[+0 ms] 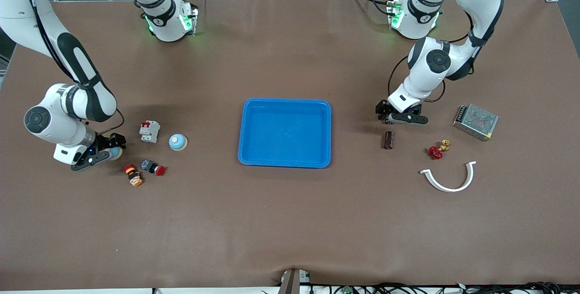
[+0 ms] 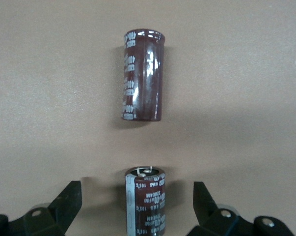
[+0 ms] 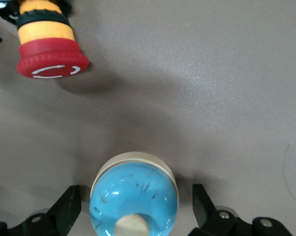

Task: Place electrolytic capacitor and blue bell in tray
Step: 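Grasp the brown capacitor with the left gripper while the right gripper grasps the bell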

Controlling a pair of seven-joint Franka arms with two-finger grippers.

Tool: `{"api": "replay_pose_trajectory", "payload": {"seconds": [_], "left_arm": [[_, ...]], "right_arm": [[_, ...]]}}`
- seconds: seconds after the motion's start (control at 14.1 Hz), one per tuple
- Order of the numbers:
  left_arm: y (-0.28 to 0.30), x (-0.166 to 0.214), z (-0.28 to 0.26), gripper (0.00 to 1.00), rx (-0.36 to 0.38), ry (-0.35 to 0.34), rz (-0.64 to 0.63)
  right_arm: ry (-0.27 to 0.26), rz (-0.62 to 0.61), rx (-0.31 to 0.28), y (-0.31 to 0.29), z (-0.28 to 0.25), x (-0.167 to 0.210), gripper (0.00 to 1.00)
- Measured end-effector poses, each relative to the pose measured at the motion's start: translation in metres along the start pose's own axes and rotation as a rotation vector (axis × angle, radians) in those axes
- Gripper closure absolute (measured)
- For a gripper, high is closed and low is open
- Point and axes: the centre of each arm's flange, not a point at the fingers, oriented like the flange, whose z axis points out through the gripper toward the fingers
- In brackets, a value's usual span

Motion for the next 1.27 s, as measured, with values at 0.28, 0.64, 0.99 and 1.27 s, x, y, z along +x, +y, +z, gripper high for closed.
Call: {"api": "replay_pose_trajectory", "payload": {"seconds": [0.28, 0.64, 0.99, 1.27], "left_arm": [[0.008, -0.001, 0.000, 0.00, -0.002, -0.001, -0.009], [0.009, -0.002, 0.000, 0.38, -0.002, -0.001, -0.011], [0.008, 0.000, -0.002, 0.66, -0.001, 0.003, -0.088], [0.015, 0.001, -0.005, 0.66, 0.012, -0.024, -0.315]], "right_arm": [[0.004, 0.000, -0.002, 0.000, 0.000, 0.000, 0.00], [0.004, -0.001, -0.002, 0.000, 0.001, 0.001, 0.04], [0.011, -0.001, -0.008, 0.002, -0.004, 0.004, 0.31], [0.011, -0.002, -0.008, 0.002, -0.004, 0.004, 0.31]]}}
